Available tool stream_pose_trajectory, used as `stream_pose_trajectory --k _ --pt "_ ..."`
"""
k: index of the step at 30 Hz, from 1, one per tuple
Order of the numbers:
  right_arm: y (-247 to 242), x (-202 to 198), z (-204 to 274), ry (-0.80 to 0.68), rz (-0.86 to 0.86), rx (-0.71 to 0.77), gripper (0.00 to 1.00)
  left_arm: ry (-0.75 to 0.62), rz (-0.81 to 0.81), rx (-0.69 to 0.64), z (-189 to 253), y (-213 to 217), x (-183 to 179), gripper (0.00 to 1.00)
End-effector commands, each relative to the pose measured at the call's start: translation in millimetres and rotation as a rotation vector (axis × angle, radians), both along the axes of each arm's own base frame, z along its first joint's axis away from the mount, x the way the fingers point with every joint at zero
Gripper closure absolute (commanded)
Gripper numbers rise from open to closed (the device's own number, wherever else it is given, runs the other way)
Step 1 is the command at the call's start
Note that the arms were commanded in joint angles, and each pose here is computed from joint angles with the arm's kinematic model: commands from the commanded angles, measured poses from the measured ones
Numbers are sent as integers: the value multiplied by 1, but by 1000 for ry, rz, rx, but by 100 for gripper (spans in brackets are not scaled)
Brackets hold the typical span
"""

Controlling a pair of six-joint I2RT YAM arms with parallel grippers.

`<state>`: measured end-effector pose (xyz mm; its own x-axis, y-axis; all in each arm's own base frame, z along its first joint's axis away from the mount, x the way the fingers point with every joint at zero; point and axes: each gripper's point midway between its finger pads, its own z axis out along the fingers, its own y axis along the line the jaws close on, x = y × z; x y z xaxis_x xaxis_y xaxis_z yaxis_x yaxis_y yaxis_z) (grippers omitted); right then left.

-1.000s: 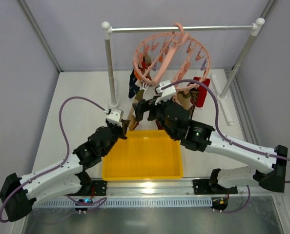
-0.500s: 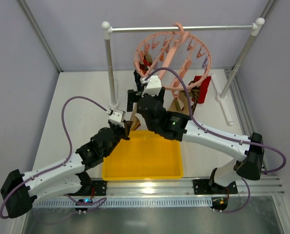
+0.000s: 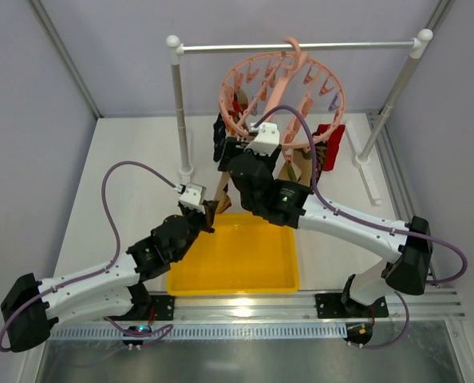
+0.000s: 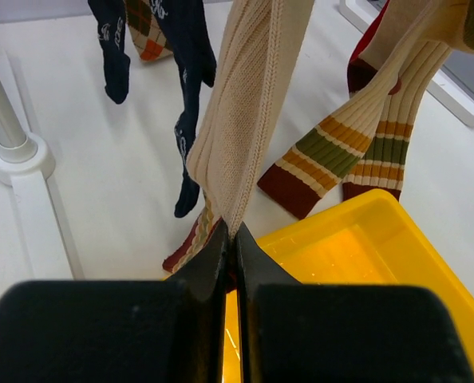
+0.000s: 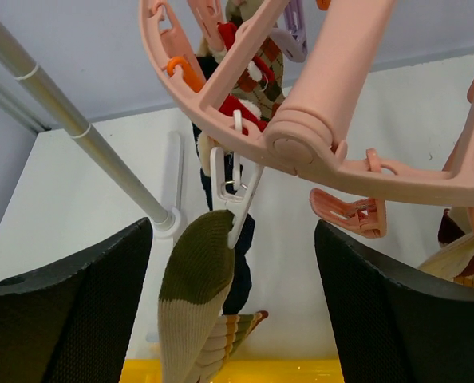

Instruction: Remove the socks clipped to the hanger

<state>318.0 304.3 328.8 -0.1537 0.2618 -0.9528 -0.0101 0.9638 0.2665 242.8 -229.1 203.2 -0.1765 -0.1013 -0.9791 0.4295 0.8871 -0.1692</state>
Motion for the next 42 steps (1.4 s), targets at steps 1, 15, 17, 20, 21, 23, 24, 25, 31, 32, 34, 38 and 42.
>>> stream_pose_trajectory --k 1,15,17,20,21,23,24,25,31,32,34,38,42 --pt "-5 11 2 -22 -52 84 18 -26 19 -41 8 -1 2 100" --pt "14 41 12 -50 -39 93 29 -17 -9 -20 0 -13 0 100" --pt "12 42 14 -56 -50 97 36 -17 -9 -18 0 -13 0 100" --pt "7 42 17 -65 -70 98 42 -15 -9 -13 -1 -14 -1 100" --pt "5 42 16 -65 -76 93 39 -15 -9 -13 -1 -14 -1 100" --pt "2 43 19 -70 -87 93 36 -15 -11 -13 -2 -15 -1 100" --pt "1 44 20 -73 -92 95 35 -15 -11 -13 -2 -15 -1 100" --pt "1 45 19 -73 -94 91 34 -15 -11 -15 -1 -14 -1 100" --pt "-4 52 20 -78 -112 87 37 -15 -15 -18 -1 -15 -2 100" --pt "-5 54 19 -78 -113 81 48 -14 -17 -16 -2 -15 -2 100" --pt "-7 57 20 -83 -127 77 71 -12 -20 -15 -3 -16 -3 100" --pt "-9 56 22 -96 -132 81 96 -9 -15 -10 -4 -16 -2 100" --pt "-10 54 24 -107 -119 85 96 -6 -9 0 -7 -14 -2 100"
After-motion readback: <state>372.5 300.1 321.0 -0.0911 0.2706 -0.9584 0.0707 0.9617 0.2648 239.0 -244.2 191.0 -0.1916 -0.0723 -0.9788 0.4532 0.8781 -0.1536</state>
